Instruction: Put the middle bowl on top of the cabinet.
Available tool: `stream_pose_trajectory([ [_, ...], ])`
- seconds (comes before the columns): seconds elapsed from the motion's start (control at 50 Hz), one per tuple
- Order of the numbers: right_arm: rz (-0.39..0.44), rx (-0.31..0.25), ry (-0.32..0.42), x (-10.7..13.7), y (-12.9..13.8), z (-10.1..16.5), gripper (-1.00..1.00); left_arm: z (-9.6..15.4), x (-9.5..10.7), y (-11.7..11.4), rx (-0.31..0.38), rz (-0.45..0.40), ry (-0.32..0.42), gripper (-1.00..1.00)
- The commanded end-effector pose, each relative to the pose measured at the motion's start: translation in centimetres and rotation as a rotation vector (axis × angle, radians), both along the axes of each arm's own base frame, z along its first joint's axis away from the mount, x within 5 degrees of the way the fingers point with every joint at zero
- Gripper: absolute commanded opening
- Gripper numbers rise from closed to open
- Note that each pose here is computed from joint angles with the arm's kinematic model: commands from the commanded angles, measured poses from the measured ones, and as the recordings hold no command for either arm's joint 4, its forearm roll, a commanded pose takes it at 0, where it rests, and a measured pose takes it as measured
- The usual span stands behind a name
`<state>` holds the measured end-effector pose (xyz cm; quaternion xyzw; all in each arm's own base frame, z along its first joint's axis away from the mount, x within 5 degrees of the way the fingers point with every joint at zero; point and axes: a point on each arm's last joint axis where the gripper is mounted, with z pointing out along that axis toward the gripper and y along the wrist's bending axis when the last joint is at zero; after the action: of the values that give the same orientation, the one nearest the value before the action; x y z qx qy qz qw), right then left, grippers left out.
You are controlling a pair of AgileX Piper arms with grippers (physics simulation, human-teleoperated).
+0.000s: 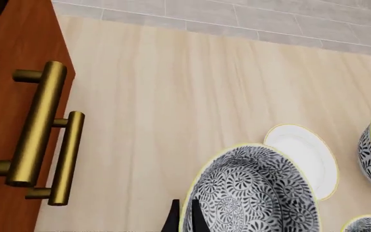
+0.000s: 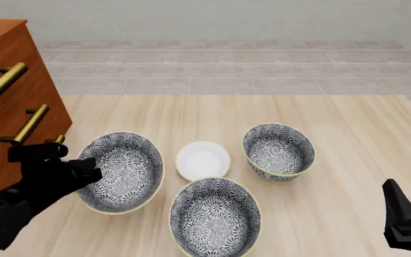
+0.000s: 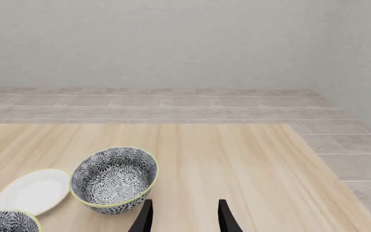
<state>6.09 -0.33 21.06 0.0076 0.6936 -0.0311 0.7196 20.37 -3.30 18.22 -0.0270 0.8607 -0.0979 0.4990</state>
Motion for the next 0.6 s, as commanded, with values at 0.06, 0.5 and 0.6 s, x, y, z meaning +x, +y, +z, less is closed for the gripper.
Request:
stream_pose_trajectory([
  [0.06, -0.003, 0.0, -0.004, 0.0, 0.0, 0.0, 1.0, 1.8, -1.3, 0.2, -0.012, 0.005, -0.052, -1.0],
  [0.5, -0.005, 0.0, -0.009, -0.1, 0.0, 0.1, 1.0, 5.6, -3.5, 0.2, -0.03, -0.014, -0.117, -1.0],
  [0.6, -0.007, 0.0, -0.008, -0.1, 0.0, 0.1, 1.0, 6.4, -3.9, 0.2, -0.031, -0.019, -0.125, -1.0],
])
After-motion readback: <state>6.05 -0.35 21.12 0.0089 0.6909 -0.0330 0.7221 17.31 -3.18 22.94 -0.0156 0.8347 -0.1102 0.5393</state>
